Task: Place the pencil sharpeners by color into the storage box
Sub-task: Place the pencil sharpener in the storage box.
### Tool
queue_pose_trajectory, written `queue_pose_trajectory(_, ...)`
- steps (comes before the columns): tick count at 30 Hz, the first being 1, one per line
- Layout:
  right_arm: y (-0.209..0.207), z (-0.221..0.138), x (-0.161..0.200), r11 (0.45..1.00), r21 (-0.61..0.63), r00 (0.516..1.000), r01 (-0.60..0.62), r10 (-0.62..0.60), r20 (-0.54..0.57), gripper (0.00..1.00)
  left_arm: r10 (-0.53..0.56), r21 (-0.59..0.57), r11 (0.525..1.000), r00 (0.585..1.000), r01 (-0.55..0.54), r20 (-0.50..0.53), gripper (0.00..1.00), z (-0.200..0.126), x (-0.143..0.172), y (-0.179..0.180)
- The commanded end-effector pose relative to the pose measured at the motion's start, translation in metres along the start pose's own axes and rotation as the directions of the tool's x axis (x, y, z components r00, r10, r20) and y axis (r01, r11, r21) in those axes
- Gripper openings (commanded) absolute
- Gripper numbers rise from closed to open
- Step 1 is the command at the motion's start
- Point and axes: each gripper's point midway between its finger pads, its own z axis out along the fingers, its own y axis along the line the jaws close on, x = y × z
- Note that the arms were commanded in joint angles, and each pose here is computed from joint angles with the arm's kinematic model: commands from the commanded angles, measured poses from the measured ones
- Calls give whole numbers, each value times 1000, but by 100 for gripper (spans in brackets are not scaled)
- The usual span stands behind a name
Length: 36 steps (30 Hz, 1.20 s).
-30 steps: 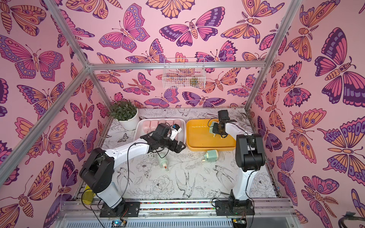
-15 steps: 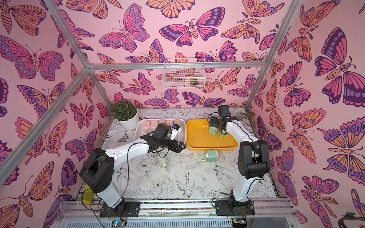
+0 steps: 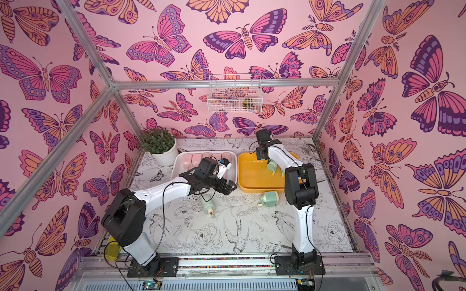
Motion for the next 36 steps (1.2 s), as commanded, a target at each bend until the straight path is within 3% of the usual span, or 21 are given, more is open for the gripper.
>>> queue_pose_trajectory(1, -18, 4, 12, 969, 173, 983, 178, -168, -75, 99, 16, -11, 1000, 999, -16, -34, 100, 2, 13, 1)
queue_pose_trajectory(9, -23, 11, 20, 921, 235, 948, 312, -287, -135, 99, 17, -16, 1000, 999, -18, -37, 100, 2, 15, 3)
queue_pose_trajectory(20, -14, 24, 45, 852, 143, 854, 504, -466, -231, 99, 13, -15, 1000, 999, -14, -40, 100, 3, 15, 3)
queue_pose_trajectory(28, -24, 24, 46, 785, 180, 800, 592, -546, -249, 99, 11, -13, 1000, 999, -11, -39, 100, 2, 15, 2)
queue_pose_trajectory(36, -30, 17, 37, 769, 209, 794, 605, -562, -232, 99, 8, -5, 1000, 999, -8, -43, 100, 5, 15, 2)
